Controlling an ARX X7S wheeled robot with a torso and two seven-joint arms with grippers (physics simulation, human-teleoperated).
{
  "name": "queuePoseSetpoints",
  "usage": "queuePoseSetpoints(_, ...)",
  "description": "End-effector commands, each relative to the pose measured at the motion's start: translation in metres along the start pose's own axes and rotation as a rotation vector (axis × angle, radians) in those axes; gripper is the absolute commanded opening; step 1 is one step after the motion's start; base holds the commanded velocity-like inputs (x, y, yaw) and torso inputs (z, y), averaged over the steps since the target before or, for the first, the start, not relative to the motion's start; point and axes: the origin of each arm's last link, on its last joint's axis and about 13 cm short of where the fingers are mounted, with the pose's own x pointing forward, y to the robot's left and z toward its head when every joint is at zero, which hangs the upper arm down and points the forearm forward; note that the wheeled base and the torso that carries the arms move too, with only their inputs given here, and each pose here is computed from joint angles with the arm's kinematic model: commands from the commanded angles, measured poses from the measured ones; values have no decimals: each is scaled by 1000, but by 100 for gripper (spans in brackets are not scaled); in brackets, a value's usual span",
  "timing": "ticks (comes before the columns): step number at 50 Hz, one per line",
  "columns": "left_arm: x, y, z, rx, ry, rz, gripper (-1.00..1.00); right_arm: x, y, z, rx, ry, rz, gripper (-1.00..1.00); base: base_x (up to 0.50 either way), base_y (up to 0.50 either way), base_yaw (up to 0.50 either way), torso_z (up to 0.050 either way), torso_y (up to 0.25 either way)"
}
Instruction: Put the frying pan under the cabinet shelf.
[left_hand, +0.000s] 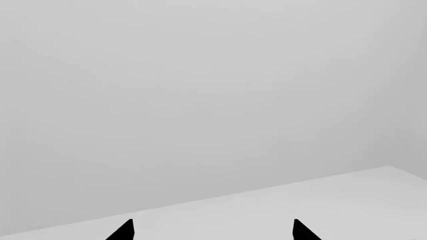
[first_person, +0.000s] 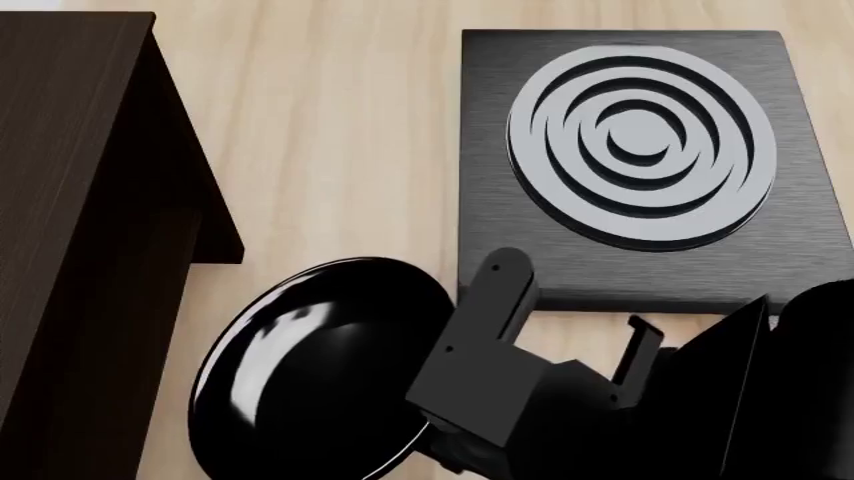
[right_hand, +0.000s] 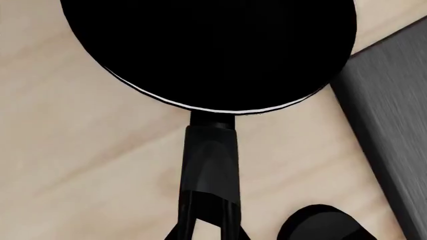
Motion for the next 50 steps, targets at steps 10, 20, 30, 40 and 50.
queuePoseSetpoints(10, 0, 0, -1, 3, 5, -1, 100, 20, 4, 14, -79, -147, 31, -100, 0, 0, 0, 1, 1)
queuePoseSetpoints(20, 0, 0, -4, 7, 7, -1, 100, 35, 8, 15, -95, -149, 64, -100, 0, 0, 0, 0, 1)
queuePoseSetpoints(30, 0, 0, -5, 11, 10, -2, 100, 57, 9, 17, -130, -197, 88, -100, 0, 0, 1, 0, 0)
queuePoseSetpoints(40, 1, 1, -7, 18, 9, 5, 100, 80, 7, 25, -193, -229, 93, -100, 0, 0, 2, 0, 0)
queuePoseSetpoints(50, 1, 1, -8, 19, 12, 4, 100, 98, 10, 47, -282, -289, 164, -100, 0, 1, 2, 0, 0)
